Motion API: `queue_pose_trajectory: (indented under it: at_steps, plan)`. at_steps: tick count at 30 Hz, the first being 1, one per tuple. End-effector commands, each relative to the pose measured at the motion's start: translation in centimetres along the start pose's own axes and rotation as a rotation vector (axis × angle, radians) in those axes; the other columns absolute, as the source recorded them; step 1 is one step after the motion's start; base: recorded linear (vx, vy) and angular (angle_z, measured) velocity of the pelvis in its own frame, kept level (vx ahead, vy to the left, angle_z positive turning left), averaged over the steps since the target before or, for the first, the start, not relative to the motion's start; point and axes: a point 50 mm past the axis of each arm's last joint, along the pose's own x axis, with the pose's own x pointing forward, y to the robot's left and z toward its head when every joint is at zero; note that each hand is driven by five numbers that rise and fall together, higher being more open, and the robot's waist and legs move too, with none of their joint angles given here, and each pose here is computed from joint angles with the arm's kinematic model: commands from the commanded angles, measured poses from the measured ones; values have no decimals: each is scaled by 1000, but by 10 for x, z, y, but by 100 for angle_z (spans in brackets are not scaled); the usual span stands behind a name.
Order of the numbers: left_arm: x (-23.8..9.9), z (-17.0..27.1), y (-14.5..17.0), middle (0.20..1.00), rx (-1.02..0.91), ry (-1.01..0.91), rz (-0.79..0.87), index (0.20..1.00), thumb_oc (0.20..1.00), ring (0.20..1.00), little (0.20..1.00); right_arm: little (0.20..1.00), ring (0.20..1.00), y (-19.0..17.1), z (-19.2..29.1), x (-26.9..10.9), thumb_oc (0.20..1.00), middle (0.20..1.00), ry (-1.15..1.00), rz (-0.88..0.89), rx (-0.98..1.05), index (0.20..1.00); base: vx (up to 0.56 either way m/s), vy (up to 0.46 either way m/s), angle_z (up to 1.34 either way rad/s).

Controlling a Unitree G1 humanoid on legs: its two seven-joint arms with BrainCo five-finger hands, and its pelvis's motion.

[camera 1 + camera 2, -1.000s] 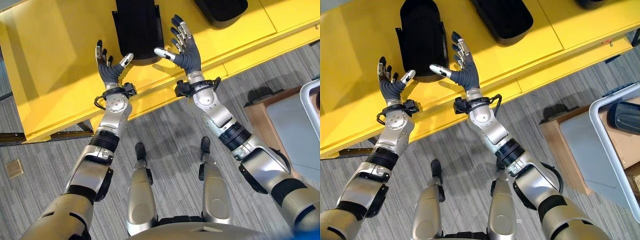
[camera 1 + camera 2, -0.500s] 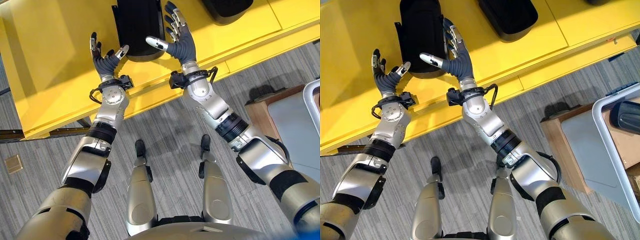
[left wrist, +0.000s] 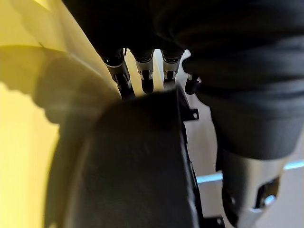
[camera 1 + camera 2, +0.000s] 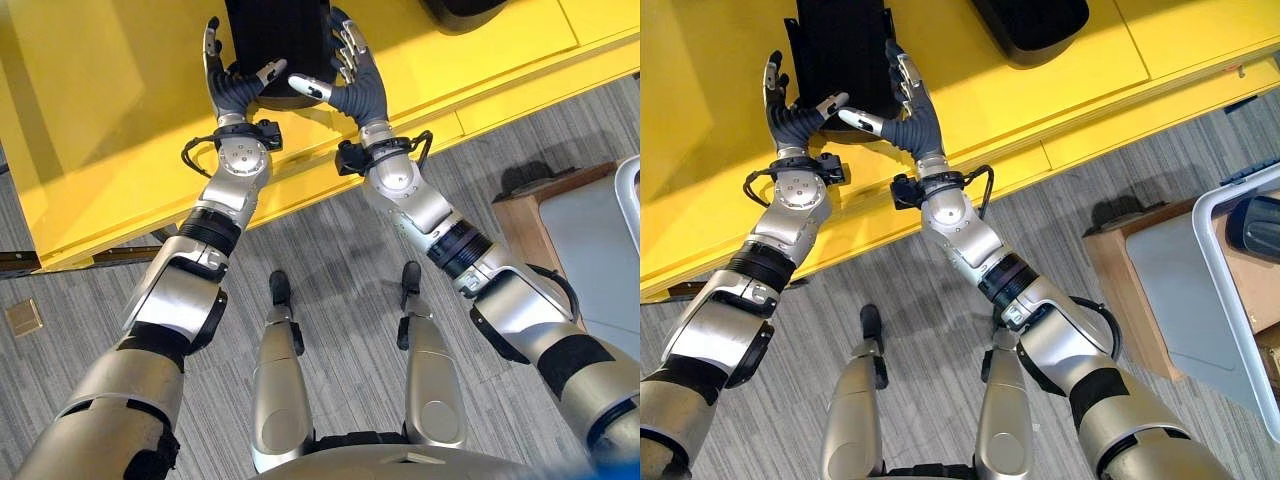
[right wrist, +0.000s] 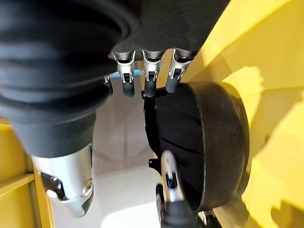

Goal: Move parts from the plastic box to the shelf.

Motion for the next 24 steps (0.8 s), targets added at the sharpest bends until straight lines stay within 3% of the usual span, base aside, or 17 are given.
queue_pose_trajectory:
  at_steps: [1,18,24]
  plan:
    - [5,18,-15,1000,26,-75,-60,1000,1000,1000,1000,1000,1000,16,36,16,1000,1000,-136,33,64,1000,0,0,0]
    - [-23,0,-39,1000,-87,-18,-148,1000,1000,1000,1000,1000,1000,22,45,26,1000,1000,-144,31,16,1000,0,0,0]
    - [-24,-3,-27,1000,-100,-26,-122,1000,1000,1000,1000,1000,1000,24,54,25,1000,1000,-189,53,16,1000,0,0,0]
